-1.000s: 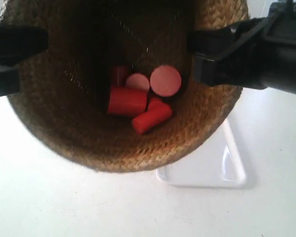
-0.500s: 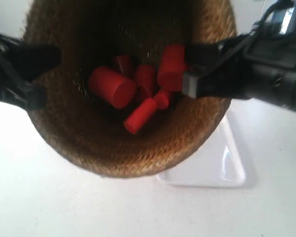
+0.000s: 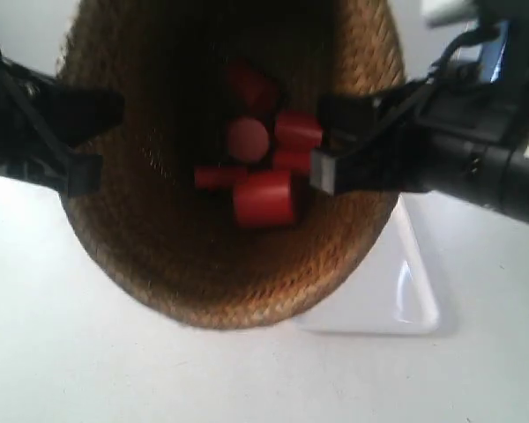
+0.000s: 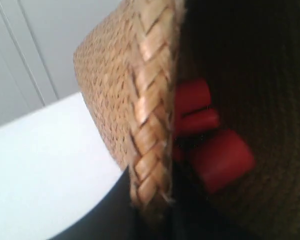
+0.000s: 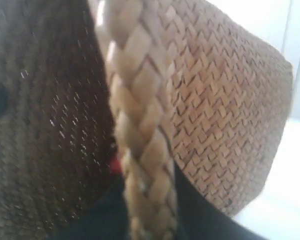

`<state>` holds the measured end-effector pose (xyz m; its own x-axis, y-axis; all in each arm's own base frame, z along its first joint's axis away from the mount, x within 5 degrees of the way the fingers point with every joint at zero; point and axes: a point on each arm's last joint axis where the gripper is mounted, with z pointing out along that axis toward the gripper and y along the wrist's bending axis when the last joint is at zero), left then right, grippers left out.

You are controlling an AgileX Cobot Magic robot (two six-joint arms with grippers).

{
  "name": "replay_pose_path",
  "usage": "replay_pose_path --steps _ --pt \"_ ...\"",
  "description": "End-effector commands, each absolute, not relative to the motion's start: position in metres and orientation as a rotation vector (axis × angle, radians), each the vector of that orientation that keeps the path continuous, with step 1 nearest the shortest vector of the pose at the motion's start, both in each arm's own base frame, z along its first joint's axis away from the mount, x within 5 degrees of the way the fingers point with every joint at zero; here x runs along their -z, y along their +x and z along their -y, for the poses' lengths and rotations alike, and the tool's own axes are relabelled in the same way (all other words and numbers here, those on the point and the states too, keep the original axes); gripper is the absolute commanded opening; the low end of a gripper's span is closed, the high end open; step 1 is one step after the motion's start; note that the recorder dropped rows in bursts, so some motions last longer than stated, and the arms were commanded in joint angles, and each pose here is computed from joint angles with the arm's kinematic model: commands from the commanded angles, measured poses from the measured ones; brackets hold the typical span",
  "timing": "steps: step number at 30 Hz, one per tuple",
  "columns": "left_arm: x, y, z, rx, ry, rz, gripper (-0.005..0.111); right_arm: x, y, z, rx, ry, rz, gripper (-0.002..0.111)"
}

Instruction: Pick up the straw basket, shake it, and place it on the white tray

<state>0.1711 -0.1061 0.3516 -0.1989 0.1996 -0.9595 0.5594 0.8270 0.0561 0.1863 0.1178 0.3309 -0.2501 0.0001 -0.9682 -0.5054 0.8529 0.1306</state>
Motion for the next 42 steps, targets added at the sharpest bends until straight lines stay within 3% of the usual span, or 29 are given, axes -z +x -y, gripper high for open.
replay_pose_path --steps 1,4,9,13,17,22,25,30,36,38,42 --pt "-0.394 0.138 0.099 0.440 0.600 -1.641 0.000 -0.368 0.163 -0.116 -0.612 -0.377 -1.692 0.000" --pt "-0.392 0.133 0.094 0.379 0.640 -1.603 0.000 -0.382 0.151 -0.109 -0.608 -0.372 -1.559 0.000" --pt "-0.344 0.171 0.104 0.332 0.609 -1.804 0.000 -0.330 0.195 -0.119 -0.464 -0.375 -1.724 0.000" --pt "-0.374 0.144 0.101 0.449 0.600 -1.759 0.000 -0.354 0.174 -0.122 -0.626 -0.357 -1.792 0.000" --pt "-0.392 0.124 0.091 0.390 0.653 -1.595 0.000 -0.384 0.148 -0.111 -0.644 -0.371 -1.568 0.000" --pt "-0.345 0.164 0.102 0.303 0.659 -1.766 0.000 -0.340 0.189 -0.117 -0.473 -0.360 -1.652 0.000" --pt "-0.360 0.155 0.104 0.414 0.607 -1.809 0.000 -0.345 0.186 -0.122 -0.590 -0.319 -1.768 0.000" --pt "-0.389 0.132 0.093 0.361 0.665 -1.618 0.000 -0.378 0.159 -0.113 -0.640 -0.327 -1.594 0.000" --pt "-0.341 0.173 0.104 0.319 0.646 -1.878 0.000 -0.325 0.202 -0.120 -0.462 -0.372 -1.798 0.000" --pt "-0.353 0.163 0.104 0.363 0.659 -1.927 0.000 -0.335 0.192 -0.122 -0.530 -0.396 -1.871 0.000" --pt "-0.388 0.135 0.092 0.388 0.640 -1.743 0.000 -0.373 0.158 -0.114 -0.600 -0.425 -1.709 0.000"
